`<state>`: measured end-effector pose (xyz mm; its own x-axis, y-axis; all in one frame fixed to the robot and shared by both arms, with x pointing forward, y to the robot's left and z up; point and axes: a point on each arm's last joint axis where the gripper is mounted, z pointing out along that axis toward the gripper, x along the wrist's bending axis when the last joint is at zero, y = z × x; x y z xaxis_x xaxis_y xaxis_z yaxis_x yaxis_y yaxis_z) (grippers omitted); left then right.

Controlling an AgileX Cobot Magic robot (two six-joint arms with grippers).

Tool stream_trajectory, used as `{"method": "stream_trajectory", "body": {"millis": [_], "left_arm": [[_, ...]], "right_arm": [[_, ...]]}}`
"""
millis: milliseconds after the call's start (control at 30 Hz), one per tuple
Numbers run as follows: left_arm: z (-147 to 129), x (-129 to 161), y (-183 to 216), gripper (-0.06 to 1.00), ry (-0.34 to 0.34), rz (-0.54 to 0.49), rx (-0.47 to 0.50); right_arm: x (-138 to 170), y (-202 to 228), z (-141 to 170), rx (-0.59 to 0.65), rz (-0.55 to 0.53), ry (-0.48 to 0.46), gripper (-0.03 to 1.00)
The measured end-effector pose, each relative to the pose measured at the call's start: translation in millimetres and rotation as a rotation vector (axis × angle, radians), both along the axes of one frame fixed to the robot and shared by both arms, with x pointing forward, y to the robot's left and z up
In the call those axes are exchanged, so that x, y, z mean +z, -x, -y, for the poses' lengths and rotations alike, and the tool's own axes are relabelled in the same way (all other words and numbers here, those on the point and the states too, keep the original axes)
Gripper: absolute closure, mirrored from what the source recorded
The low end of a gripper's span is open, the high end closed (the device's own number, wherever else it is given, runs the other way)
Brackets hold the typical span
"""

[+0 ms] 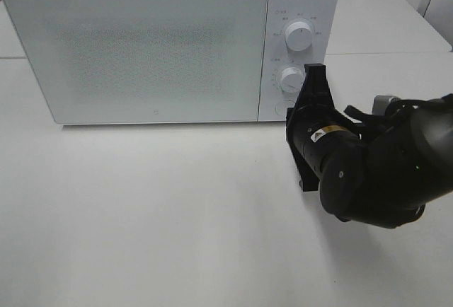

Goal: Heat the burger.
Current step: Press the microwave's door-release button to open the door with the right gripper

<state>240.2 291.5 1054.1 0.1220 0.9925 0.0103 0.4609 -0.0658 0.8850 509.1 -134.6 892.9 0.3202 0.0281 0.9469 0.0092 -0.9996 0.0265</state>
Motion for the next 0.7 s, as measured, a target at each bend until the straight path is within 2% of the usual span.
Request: {"method": "stream_trajectory", "body": {"millis": [333, 700], "left_arm": [[0.0, 0.0, 0.0, 0.11, 0.000, 0.000, 0.000], [0.0, 0.0, 0.0, 0.11, 0.000, 0.000, 0.000]], "right_arm": [[-13.6, -24.8, 5.5, -0.039, -0.056, 0.006, 0.95], [-32.0, -42.3, -8.0, -0.030, -0.082, 0.004, 0.95]]}}
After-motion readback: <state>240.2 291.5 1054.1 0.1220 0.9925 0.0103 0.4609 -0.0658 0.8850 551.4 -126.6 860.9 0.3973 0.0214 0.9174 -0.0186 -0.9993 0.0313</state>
